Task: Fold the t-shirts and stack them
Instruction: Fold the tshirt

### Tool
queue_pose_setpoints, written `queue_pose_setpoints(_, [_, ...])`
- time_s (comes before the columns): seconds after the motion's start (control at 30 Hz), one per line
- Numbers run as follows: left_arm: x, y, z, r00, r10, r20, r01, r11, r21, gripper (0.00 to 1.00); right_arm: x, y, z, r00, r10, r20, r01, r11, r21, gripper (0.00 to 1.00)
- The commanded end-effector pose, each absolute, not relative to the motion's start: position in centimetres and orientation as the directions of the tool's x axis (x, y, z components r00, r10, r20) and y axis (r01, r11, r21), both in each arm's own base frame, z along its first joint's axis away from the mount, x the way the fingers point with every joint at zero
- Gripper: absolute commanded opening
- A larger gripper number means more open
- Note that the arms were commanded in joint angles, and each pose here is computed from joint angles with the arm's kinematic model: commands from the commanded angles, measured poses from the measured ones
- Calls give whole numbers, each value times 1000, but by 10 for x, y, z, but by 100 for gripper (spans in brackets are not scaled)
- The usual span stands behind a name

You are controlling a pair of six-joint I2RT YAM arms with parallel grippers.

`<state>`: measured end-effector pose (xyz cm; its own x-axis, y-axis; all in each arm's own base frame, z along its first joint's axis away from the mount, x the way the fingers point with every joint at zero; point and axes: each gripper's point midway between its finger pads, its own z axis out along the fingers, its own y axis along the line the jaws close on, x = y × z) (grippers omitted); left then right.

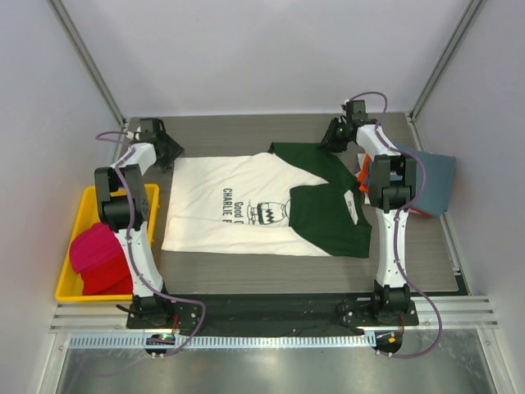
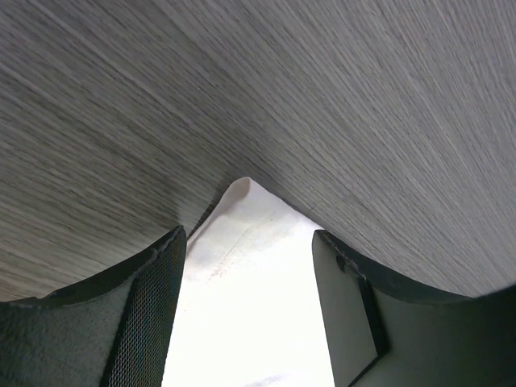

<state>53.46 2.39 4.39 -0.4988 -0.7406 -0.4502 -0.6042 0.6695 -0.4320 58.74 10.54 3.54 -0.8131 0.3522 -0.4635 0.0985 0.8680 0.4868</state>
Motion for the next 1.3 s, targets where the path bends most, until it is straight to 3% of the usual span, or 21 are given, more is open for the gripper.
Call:
queue_pose_setpoints(0.0, [540, 33, 48, -501, -700, -510, -576, 709, -407, 65, 594, 96, 54, -792, 351, -499, 103, 883, 459, 31])
queue_pose_setpoints(0.27, [546, 34, 48, -526, -679, -513, -567, 729, -384, 64, 603, 88, 70, -751, 364, -551, 115, 894, 433, 22])
queue_pose_setpoints(0.43, [552, 38, 40, -541, -672, -505, -580, 733, -354, 62, 603, 89, 67, -747, 371, -551, 115, 889, 443, 10])
queue_pose_setpoints(0.53, [555, 35, 35, -561, -670, -486, -578, 737, -349, 55, 603, 90, 64, -748, 374, -547, 115, 886, 449, 9])
queue_pose_setpoints(0.67, [552, 31, 34, -572, -670, -473, -572, 739, -356, 38, 602, 90, 66, -744, 378, -550, 118, 886, 449, 9])
queue_pose_setpoints(0.83, [554, 28, 35, -576, -659, -483, -555, 750, -361, 27, 602, 90, 67, -742, 379, -552, 116, 884, 452, 8])
queue_pose_setpoints(0.97, [557, 23, 35, -589, -654, -474, -536, 756, -377, 0, 604, 87, 73, -730, 387, -563, 120, 884, 451, 5])
queue_pose_setpoints(1.27, [546, 41, 65, -521, -637, -568, -556, 758, -341, 0, 601, 77, 107, -688, 393, -610, 110, 887, 448, 1])
